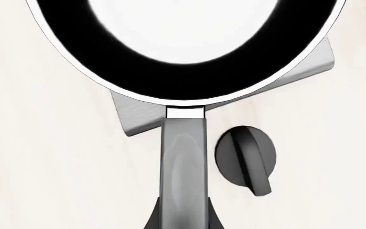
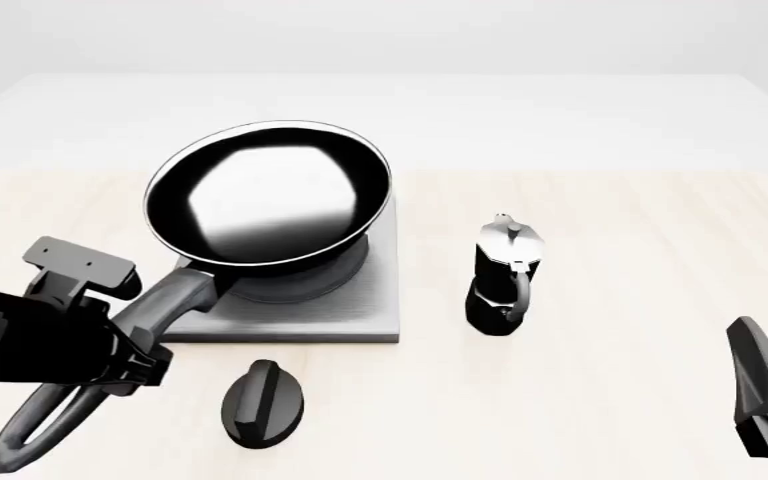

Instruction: Put the frying pan on the stove.

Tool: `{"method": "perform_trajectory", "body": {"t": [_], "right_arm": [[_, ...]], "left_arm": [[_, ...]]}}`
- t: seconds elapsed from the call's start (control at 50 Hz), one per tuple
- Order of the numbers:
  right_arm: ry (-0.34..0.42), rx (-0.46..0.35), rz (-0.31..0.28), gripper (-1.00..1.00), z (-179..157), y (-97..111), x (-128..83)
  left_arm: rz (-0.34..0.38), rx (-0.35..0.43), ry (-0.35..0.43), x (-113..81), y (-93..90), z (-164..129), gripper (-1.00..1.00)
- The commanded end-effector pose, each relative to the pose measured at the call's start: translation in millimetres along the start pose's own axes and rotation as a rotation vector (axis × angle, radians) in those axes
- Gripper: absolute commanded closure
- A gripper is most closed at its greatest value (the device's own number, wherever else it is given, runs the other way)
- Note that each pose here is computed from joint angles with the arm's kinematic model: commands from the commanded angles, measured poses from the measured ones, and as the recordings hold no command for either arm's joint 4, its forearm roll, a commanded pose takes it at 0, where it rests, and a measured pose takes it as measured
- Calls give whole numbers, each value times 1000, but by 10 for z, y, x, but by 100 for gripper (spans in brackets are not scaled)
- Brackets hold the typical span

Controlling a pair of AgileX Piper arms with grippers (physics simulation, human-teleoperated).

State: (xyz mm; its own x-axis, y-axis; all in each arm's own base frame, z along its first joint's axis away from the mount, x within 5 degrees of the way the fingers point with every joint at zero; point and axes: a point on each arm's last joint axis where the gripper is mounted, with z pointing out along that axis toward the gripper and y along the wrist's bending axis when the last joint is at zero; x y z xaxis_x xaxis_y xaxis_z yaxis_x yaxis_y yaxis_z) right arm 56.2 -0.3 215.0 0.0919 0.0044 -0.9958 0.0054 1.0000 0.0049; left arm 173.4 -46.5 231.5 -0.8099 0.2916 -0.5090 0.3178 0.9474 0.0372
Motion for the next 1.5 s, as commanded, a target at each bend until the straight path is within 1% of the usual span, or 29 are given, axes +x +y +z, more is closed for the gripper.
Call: {"method": "perform_trajectory", "body": {"t": [0.02,0.1,0.34,0.48,0.52,0.66,0.76,0.98,1.08,1.18,1.32,1.5], "right_arm": [[0,0,0,-100,-1,0,2],[0,0,0,-100,-1,0,2],[0,0,0,-100,-1,0,3],[0,0,0,-100,-1,0,2],[0,0,0,-100,-1,0,3],[0,0,0,-100,-1,0,3],[0,0,0,-100,-1,0,3],[0,0,0,-100,-1,0,3],[0,0,1,-100,-1,0,3],[0,0,0,-100,-1,0,3],[0,0,1,-100,-1,0,3],[0,0,0,-100,-1,0,2]], "left_arm": [[0,-19,-38,-43,60,-40,100],[-1,-26,-38,-48,83,-37,100],[4,-9,-33,-71,29,69,100],[11,-8,-16,-44,31,144,100],[5,-14,-25,-40,49,123,100],[2,-8,-16,-30,28,190,100],[-10,-14,-15,0,48,219,100],[-17,-18,-20,-11,62,219,100],[-20,-30,-14,16,106,242,100],[-19,-31,-8,24,113,279,100],[-23,-17,-2,6,67,355,100],[-21,-14,0,-21,59,411,100]]}}
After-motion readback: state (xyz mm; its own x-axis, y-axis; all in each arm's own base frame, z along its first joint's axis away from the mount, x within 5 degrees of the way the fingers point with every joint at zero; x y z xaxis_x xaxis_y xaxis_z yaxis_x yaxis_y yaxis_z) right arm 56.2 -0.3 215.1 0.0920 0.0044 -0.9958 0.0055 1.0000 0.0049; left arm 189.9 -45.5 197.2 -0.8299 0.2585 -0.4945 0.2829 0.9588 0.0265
